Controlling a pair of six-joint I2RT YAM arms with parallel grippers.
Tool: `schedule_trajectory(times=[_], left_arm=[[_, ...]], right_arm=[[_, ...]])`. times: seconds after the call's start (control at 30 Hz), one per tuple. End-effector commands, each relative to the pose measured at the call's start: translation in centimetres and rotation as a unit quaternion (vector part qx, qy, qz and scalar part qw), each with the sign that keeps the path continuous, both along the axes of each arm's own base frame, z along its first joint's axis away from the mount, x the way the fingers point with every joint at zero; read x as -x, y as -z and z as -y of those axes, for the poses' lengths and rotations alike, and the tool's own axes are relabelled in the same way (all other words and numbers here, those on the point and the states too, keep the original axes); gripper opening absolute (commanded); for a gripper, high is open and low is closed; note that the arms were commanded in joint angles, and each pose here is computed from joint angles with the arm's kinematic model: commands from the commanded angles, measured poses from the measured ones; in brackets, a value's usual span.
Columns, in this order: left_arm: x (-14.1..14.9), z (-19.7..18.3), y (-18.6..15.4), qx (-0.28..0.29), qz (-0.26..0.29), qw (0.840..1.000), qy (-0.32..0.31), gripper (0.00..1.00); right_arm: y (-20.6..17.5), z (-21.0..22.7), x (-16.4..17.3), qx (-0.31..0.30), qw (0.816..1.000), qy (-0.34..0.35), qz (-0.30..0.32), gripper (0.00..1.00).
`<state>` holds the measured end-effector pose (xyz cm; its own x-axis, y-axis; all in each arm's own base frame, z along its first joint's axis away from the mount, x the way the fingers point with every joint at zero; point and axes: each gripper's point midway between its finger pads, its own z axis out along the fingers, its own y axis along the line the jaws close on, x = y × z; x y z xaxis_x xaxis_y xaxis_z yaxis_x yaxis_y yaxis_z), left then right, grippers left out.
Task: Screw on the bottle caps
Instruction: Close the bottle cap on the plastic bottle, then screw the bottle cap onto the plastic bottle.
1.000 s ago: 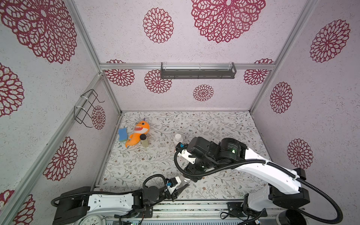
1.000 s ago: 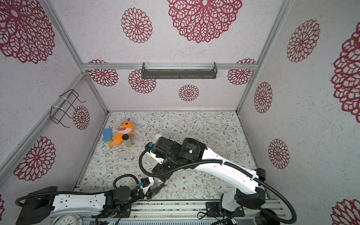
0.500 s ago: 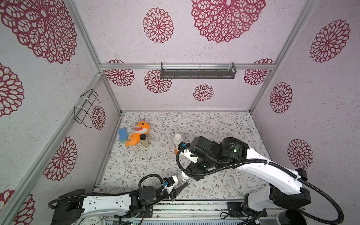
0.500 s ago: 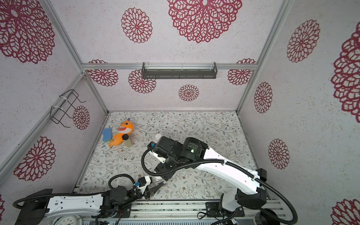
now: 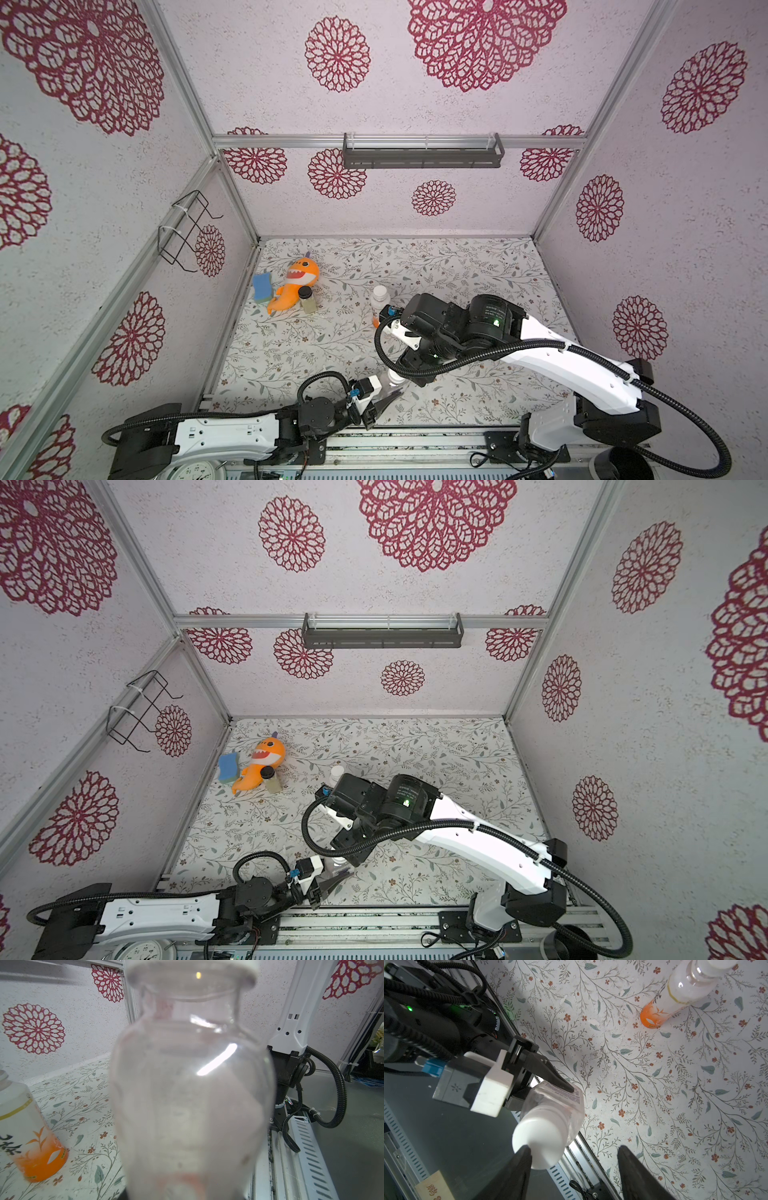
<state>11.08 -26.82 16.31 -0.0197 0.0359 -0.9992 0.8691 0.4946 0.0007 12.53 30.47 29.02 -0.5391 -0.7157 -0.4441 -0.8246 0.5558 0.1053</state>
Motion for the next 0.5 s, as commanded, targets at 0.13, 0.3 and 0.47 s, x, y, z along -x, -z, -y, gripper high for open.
schedule_trajectory(times=[0.13, 0.3, 0.47], left_arm=[[-0.2, -0.5, -0.5, 0.02, 0.003, 1.0, -0.008, 0.38], [-0.2, -0.1, 0.1, 0.002, 0.004, 1.0, -0.005, 0.38], [0.4, 0.8, 0.9, -0.024, 0.001, 1.0, 0.018, 0.38]], right_arm=[[-2.2, 1.1, -1.0, 0.002, 0.999, 0.012, 0.034, 0.69], [-2.3, 1.5, 0.2, 0.005, 0.999, -0.026, 0.035, 0.69], [-2.6, 1.3, 3.0, 0.003, 0.992, -0.11, 0.067, 0.7]])
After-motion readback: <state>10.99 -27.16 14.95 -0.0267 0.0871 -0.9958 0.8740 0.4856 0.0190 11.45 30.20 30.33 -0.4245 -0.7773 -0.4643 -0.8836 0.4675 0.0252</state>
